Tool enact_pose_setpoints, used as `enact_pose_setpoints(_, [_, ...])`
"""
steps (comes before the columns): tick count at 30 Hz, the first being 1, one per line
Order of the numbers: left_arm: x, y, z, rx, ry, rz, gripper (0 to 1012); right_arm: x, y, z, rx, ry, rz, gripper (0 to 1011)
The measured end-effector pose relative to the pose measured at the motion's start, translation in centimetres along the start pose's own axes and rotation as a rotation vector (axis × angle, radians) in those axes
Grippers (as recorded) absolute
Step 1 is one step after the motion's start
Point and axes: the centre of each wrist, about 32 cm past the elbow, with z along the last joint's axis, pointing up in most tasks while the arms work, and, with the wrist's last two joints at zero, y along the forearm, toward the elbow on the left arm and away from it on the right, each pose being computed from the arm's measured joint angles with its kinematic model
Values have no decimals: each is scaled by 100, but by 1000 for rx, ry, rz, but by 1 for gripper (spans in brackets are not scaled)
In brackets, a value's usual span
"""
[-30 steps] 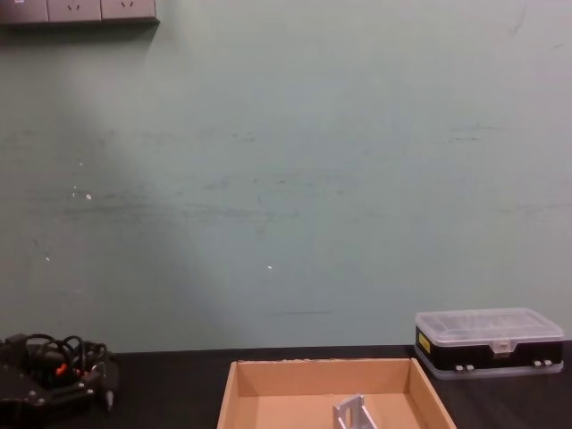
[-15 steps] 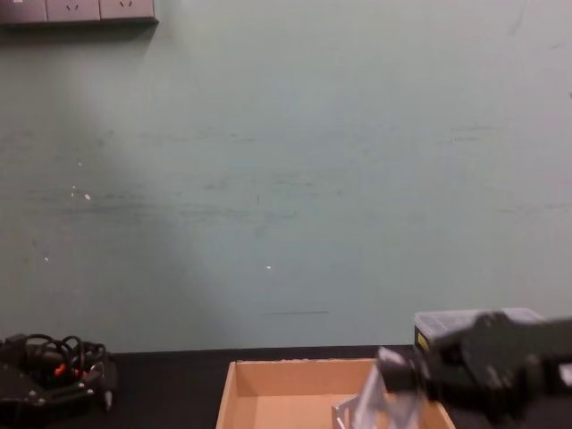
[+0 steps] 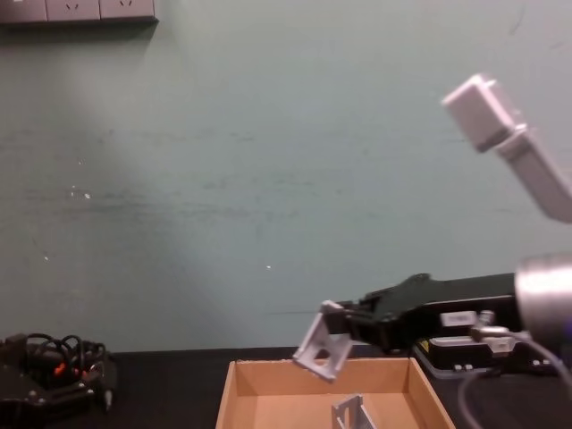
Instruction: Use one hand to pick up the angle iron from the table and place it into the box.
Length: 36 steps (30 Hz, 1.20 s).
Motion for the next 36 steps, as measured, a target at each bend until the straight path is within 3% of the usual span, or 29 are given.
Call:
enact_pose_setpoints(8, [0,0,0,0,0,0,1000,19,386,110,-75,-12,-14,79])
enact_pose_setpoints(19, [0,0,0,0,0,0,1000,-22,741,211,-196,-22,-30,79])
enact_pose_setpoints(30, [0,0,0,0,0,0,1000,-95,879,224,-268,-29,-34,79])
enact_pose_setpoints(36, [0,0,0,0,0,0,1000,-97,881,224,-271,-30,-36,79])
